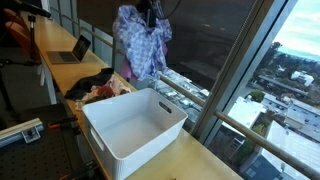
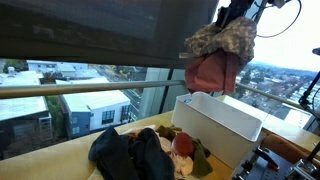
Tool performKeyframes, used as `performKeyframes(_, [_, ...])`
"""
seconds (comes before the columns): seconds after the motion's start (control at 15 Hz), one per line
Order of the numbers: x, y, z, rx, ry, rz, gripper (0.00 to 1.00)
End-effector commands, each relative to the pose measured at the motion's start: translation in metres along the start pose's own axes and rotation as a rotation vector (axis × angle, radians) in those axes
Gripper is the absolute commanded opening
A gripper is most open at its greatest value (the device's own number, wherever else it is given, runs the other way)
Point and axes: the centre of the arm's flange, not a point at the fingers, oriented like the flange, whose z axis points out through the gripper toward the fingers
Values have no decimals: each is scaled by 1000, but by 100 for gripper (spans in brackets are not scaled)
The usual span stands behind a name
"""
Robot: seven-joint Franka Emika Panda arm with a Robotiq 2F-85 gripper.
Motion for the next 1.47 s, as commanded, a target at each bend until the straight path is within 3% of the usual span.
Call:
performKeyframes(0.0, [-10, -97, -32, -20, 4, -113, 0])
performKeyframes(0.2, [-41, -181, -14, -40, -31, -199, 0])
performKeyframes(0.4, [-73, -228, 47, -62, -98, -263, 0])
performKeyframes(0.6, [-93, -247, 111, -81, -190, -305, 0])
performKeyframes(0.8, [-91, -243, 164, -101, -258, -315, 0])
performKeyframes(0.87, [-89, -240, 176, -107, -275, -313, 9])
performKeyframes(0.93, [-87, -238, 185, -112, -287, -310, 26])
performKeyframes(1.4, [-96, -241, 206, -137, -331, -336, 76])
